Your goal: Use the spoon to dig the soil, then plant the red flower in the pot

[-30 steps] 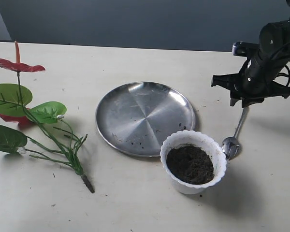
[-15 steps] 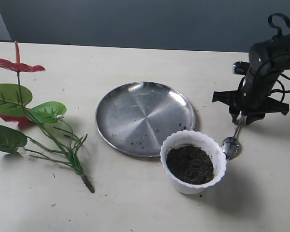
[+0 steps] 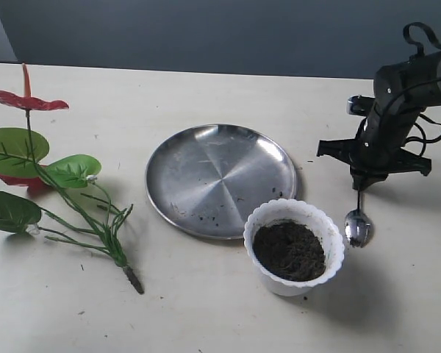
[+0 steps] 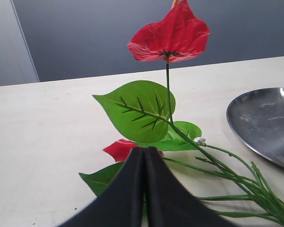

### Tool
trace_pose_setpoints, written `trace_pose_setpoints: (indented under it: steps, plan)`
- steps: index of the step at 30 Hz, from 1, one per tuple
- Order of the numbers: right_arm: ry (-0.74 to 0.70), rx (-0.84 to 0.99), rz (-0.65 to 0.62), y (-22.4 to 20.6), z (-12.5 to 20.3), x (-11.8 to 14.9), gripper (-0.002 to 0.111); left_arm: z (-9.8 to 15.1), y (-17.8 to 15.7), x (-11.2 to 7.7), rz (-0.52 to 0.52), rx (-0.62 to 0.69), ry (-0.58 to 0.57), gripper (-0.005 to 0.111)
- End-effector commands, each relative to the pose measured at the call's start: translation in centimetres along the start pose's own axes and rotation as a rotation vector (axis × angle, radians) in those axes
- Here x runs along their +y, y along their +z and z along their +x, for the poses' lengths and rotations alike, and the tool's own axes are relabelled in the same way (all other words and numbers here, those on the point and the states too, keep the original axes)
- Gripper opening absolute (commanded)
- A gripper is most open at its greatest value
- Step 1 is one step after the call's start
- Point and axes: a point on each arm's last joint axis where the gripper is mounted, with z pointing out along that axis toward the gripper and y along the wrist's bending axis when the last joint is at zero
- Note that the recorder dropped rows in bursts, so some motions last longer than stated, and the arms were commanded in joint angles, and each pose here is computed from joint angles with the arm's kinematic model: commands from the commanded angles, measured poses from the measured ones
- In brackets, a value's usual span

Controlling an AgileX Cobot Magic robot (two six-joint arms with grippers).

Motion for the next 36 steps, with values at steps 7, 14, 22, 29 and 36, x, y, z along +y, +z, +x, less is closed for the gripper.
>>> trace_pose_setpoints:
  steps: [7,14,22,29,36]
  plan:
    - [-0.131,-0.228,0.009,-8.5,-0.6,-1.6,0.0,-0.2,0.0,0.0,0.006,-0.017,-0.004,0.001]
    - [-0.184,-0.524,-0.141,-17.0,-0.1,-1.6,-0.001,-0.2,0.0,0.0,0.006,-0.017,-0.004,0.001]
    - [-0.383,-0.616,-0.425,-22.8,4.2,2.8,-0.001,-0.2,0.0,0.0,0.006,-0.017,-0.004,0.001]
    - [-0.555,-0.517,-0.499,-21.6,8.6,7.0,-0.001,-0.2,0.0,0.0,0.006,-0.017,-0.004,0.001]
    - [-0.653,-0.548,-0.508,-16.5,12.8,8.7,-0.001,-0.2,0.0,0.0,0.006,-0.017,-0.004,0.001]
